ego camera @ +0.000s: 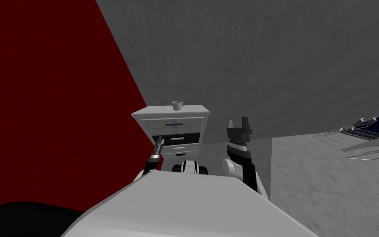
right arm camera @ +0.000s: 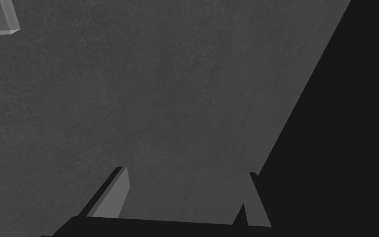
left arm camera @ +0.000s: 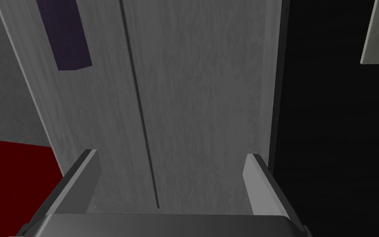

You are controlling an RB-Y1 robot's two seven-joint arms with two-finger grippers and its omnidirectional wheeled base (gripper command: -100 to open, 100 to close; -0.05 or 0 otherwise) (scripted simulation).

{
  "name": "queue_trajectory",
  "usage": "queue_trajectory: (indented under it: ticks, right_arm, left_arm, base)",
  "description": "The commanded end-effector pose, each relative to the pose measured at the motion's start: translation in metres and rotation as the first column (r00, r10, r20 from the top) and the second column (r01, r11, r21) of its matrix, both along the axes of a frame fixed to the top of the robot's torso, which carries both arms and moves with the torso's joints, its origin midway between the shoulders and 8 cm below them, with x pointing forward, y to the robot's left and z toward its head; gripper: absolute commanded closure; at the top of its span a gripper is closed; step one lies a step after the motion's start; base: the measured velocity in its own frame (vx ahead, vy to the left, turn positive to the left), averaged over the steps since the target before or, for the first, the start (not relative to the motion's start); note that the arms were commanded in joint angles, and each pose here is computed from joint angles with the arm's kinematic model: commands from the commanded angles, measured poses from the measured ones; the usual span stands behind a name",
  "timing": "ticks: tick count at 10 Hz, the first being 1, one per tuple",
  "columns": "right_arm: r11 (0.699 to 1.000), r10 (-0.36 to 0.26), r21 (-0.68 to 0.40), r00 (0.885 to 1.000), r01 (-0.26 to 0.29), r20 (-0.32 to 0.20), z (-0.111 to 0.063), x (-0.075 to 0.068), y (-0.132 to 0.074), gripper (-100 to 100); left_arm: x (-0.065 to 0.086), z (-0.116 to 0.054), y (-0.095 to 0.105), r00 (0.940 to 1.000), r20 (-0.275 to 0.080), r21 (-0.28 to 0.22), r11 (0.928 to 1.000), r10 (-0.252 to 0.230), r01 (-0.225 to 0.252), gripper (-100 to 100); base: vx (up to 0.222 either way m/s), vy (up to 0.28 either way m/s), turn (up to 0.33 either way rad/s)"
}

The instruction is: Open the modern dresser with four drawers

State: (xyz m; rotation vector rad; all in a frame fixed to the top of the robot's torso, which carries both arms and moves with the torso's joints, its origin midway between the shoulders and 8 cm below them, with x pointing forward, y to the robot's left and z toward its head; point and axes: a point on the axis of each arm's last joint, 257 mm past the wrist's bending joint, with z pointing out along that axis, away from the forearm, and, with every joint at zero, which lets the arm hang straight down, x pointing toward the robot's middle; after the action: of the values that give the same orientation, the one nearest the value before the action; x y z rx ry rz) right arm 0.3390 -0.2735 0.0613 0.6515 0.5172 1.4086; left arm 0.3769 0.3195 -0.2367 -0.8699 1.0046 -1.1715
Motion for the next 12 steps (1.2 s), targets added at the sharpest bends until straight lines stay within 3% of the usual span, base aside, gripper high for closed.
queue_trajectory:
  ticks: [1, 6, 10, 12]
  right_arm:
    - [1.0, 0.0, 0.0, 1.0, 0.0, 0.0, 0.0, 0.0, 0.0, 0]
    - [1.0, 0.0, 0.0, 1.0, 0.0, 0.0, 0.0, 0.0, 0.0, 0]
    - [1.0, 0.0, 0.0, 1.0, 0.0, 0.0, 0.0, 0.0, 0.0, 0]
    - [1.0, 0.0, 0.0, 1.0, 0.0, 0.0, 0.0, 0.0, 0.0, 0]
  left_arm:
    - [-0.003, -0.022, 0.003, 0.9992, -0.039, -0.005, 0.9999, 0.009, -0.01, -100]
    - [-0.012, -0.059, 0.008, 0.9946, -0.101, -0.015, 0.9996, 0.024, -0.026, -100]
    - [-0.024, -0.098, 0.006, 0.9853, -0.166, -0.042, 0.9979, 0.041, -0.048, -100]
    - [-0.027, -0.106, 0.003, 0.9826, -0.18, -0.054, 0.997, 0.045, -0.055, -100]
  base:
    - [0.047, -0.004, -0.003]
    - [0.046, -0.01, -0.003]
    - [0.059, -0.01, -0.004]
    - [0.034, -0.007, -0.002]
